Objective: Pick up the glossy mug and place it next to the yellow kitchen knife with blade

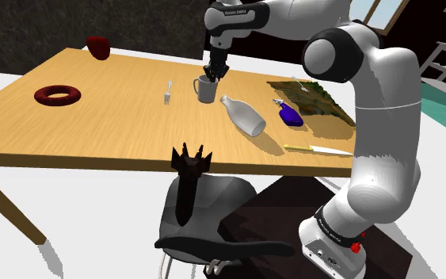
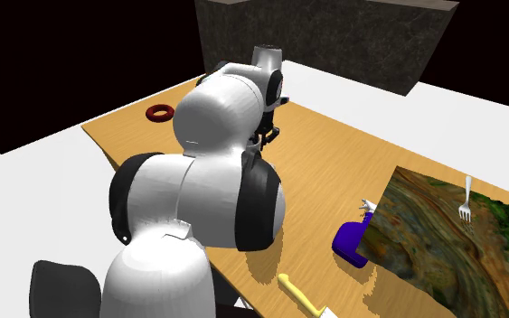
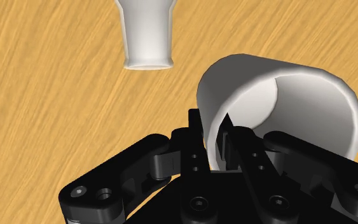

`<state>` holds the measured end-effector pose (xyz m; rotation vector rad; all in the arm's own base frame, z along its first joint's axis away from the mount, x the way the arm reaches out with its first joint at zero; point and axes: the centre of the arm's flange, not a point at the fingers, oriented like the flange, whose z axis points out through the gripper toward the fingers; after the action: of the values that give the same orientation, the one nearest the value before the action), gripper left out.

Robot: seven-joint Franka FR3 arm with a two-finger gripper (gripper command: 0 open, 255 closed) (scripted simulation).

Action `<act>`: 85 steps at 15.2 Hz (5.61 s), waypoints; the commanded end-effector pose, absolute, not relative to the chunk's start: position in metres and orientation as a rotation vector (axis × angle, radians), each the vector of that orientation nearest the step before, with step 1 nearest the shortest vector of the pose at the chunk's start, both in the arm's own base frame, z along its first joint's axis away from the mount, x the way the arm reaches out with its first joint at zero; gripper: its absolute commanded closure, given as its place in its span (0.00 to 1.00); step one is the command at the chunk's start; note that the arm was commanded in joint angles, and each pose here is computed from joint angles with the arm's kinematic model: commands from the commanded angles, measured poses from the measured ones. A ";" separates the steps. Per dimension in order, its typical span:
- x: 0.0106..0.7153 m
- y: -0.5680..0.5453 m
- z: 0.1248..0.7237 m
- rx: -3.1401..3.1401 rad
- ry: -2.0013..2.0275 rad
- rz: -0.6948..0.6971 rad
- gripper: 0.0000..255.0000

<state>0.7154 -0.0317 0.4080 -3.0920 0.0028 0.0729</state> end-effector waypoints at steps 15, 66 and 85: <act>0.716 -0.032 0.492 -3.092 0.003 0.073 1.00; 0.212 -0.346 0.524 -3.092 0.003 0.073 1.00; 0.078 -0.430 0.487 -3.092 0.003 0.073 1.00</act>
<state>0.0789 -0.4298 0.4922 -3.0913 0.0028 0.0738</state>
